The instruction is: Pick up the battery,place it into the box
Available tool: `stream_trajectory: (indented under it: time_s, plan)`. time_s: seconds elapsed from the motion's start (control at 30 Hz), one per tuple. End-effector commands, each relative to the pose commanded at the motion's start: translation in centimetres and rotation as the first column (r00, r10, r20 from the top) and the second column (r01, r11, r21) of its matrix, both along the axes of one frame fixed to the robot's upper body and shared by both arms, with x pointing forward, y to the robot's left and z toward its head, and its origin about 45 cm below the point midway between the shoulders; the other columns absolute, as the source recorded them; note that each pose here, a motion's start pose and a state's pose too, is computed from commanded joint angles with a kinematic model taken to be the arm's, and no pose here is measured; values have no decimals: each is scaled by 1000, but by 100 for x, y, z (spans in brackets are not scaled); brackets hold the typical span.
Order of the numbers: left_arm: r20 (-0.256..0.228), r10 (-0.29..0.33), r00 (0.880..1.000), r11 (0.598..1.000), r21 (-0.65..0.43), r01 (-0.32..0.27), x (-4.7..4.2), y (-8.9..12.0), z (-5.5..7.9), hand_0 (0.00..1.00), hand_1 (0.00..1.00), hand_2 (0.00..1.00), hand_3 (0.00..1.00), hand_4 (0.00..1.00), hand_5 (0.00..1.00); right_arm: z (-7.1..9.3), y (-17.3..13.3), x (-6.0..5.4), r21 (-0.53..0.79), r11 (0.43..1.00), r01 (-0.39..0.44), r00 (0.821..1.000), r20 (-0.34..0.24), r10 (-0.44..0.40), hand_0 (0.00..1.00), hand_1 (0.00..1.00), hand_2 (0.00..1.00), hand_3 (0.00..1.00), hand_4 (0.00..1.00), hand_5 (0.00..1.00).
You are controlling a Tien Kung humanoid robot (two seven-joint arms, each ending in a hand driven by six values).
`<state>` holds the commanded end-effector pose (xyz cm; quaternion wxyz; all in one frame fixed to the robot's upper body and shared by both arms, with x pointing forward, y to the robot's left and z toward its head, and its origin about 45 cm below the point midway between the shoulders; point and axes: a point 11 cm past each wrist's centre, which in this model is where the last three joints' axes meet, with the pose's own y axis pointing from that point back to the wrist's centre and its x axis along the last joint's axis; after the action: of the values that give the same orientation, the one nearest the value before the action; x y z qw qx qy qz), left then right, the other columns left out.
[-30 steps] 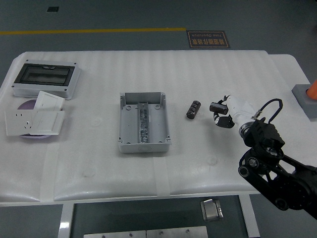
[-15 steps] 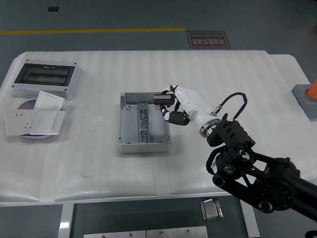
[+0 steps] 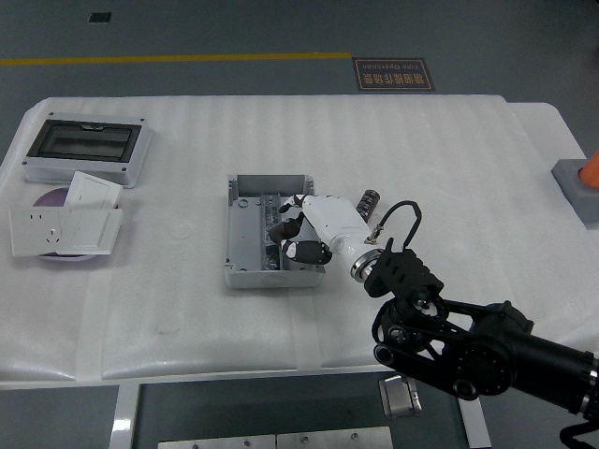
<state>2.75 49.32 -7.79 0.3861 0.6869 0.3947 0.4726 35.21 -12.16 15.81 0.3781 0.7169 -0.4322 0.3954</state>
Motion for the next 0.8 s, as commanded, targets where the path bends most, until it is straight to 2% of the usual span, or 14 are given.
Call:
stream_trajectory:
  time_s: [0.13, 0.23, 0.3, 0.5, 0.63, 0.8]
  plan:
    - [0, -1, 1000, 1000, -2, 1, 4, -4, -2, 542, 634, 542, 560, 564, 139, 16, -55, 32, 10, 1000, 21, 1000, 5, -21, 998, 998, 998, 998, 808, 421]
    - [2, 0, 1000, 1000, -3, 0, 9, -7, -3, 541, 635, 542, 561, 567, 139, 100, -132, 87, 32, 998, 48, 998, 33, -49, 998, 998, 998, 998, 831, 440]
    - [1, 0, 1000, 1000, -3, 0, 8, -9, -3, 541, 635, 542, 561, 567, 139, 173, -239, 160, 42, 996, 83, 995, 61, -85, 998, 998, 998, 998, 831, 440]
    - [0, 0, 1000, 1000, -3, 0, 5, -5, -1, 542, 632, 540, 560, 564, 128, 370, -754, 495, 21, 973, 228, 967, 113, -229, 998, 998, 998, 998, 833, 444]
    - [2, -1, 1000, 1000, -4, 1, 18, -9, -3, 542, 629, 538, 558, 561, 115, 314, -915, 588, -30, 965, 261, 962, 89, -258, 998, 998, 998, 998, 831, 443]
    - [3, -3, 1000, 1000, -5, 3, 26, -10, -2, 542, 628, 539, 559, 559, 107, 171, -938, 590, -81, 963, 255, 967, 33, -253, 998, 998, 998, 998, 830, 440]
